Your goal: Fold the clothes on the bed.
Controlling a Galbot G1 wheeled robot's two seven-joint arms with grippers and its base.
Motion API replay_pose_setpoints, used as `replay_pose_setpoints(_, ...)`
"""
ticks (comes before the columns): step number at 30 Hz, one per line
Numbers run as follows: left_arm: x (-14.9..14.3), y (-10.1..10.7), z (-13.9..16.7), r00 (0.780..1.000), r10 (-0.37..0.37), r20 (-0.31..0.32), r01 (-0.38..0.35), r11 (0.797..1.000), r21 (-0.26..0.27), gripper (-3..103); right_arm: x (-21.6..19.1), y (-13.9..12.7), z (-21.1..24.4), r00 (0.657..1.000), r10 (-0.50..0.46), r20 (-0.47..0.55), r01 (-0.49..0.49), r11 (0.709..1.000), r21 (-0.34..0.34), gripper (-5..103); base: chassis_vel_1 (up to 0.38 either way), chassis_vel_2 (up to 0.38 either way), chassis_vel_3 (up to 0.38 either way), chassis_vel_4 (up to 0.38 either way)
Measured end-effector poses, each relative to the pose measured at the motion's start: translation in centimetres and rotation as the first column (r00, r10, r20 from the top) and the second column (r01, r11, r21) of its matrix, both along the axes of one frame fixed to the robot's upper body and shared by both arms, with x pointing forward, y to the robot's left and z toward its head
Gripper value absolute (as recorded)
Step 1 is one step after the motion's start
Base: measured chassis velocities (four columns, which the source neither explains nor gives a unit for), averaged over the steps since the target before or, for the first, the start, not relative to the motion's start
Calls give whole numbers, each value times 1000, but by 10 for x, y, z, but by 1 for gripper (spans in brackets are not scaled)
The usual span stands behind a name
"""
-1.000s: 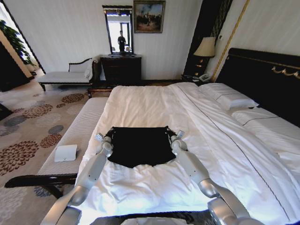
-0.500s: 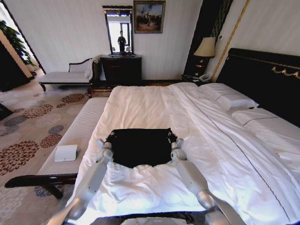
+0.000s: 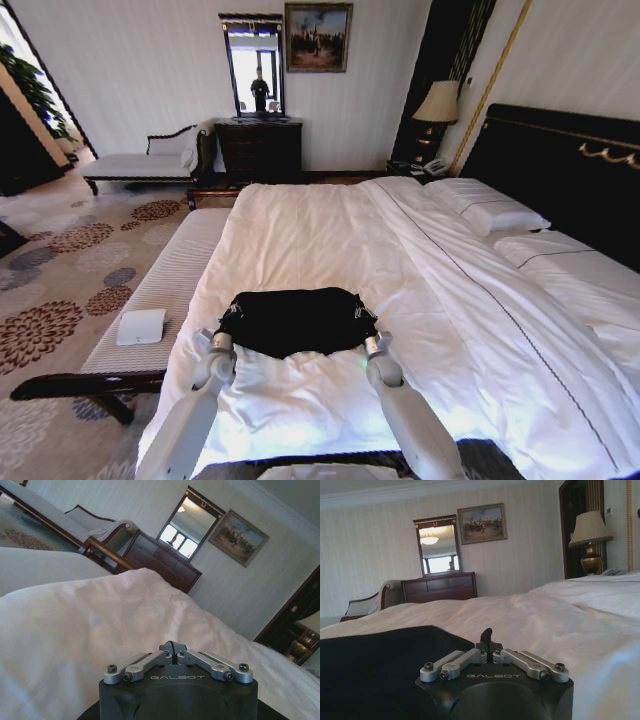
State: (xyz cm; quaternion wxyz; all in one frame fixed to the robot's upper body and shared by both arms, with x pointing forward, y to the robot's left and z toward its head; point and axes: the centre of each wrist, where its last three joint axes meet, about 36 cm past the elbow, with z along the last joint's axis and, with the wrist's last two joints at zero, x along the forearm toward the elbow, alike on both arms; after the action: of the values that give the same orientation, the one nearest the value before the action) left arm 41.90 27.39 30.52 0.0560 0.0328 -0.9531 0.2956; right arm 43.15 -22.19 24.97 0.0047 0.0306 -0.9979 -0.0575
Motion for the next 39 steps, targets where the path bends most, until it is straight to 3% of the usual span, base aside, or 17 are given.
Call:
replay_pose_setpoints(6, -16, 4, -7, 1000, 3, -18, -3, 1000, 9, 0, -22, -2, -3, 1000, -8, 7, 8, 1000, -4, 0, 0, 0, 0, 0)
replay_pose_setpoints(9, -27, 3, -8, 1000, -4, -26, 4, 1000, 6, 0, -39, -2, -3, 999, -36, -14, 37, 998, 49, 0, 0, 0, 0, 0)
replay_pose_setpoints(17, -52, 8, -10, 999, -7, -49, 8, 1000, 21, 0, -69, 3, -12, 999, -22, -32, 23, 999, 29, 0, 0, 0, 0, 0)
replay_pose_setpoints(29, -58, 13, -6, 999, 5, -53, -3, 999, 32, 0, -85, -1, 4, 998, -63, -25, 65, 994, 85, 0, 0, 0, 0, 0)
replay_pose_setpoints(39, -72, 8, -15, 995, -5, -95, 12, 998, 69, 0, -102, 0, -13, 996, -54, -71, 58, 996, 65, 0, 0, 0, 0, 0)
